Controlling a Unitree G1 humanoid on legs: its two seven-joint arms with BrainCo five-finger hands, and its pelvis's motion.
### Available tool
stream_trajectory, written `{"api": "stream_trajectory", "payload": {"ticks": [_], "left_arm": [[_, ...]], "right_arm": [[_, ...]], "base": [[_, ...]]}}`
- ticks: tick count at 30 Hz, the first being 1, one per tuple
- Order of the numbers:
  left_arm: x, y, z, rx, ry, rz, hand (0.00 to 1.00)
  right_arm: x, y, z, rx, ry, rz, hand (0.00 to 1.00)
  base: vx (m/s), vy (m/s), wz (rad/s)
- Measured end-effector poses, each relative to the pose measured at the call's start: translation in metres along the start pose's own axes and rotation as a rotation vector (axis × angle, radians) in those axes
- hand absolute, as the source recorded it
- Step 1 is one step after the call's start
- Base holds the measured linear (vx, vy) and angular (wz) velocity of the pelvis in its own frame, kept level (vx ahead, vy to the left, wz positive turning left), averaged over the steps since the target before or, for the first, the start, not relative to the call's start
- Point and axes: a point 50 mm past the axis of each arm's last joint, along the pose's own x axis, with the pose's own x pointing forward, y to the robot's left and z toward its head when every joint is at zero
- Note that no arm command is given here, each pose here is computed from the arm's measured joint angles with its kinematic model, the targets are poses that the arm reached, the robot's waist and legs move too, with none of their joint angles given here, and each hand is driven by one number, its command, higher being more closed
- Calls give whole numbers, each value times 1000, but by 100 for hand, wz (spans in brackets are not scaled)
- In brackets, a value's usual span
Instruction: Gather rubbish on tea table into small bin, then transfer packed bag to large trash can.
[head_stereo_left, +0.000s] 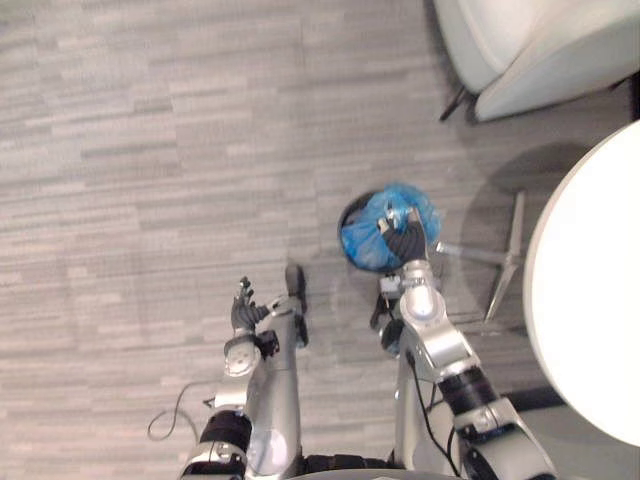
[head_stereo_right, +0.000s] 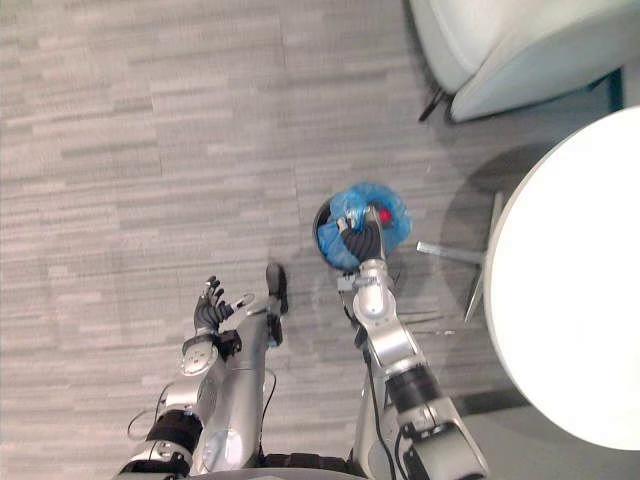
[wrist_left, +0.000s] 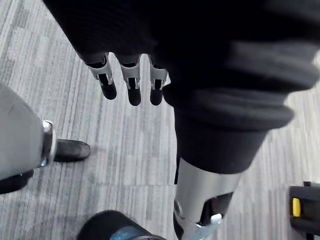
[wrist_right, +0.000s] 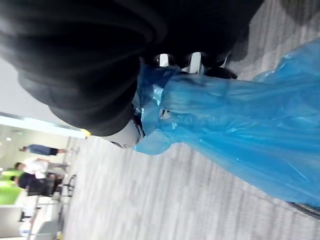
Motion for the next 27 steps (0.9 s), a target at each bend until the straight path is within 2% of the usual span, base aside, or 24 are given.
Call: {"api": "stream_trajectory", "payload": {"ticks": [8, 12, 16, 20, 27], "left_arm": [[-20, 29, -34, 88, 112, 18, 0], [-32, 37, -33, 94, 82, -3, 0], [-41, 40, -30, 84, 49, -20, 0], [-38, 38, -8, 77, -42, -46, 0], [-40, 44, 39, 63, -262, -22, 0]], "right_arm": [[-13, -17, -10, 20, 42, 35, 100], [-15, -22, 1, 42, -19, 67, 100], [-16, -14, 10, 68, -66, 166, 100], [-10, -9, 19, 69, -117, 206, 100], [12, -4, 50, 48, -266, 227, 100]], "base": [[160, 12, -17], [53, 37, -42], [-60, 47, -53], [-136, 45, -10], [-173, -140, 85]]}}
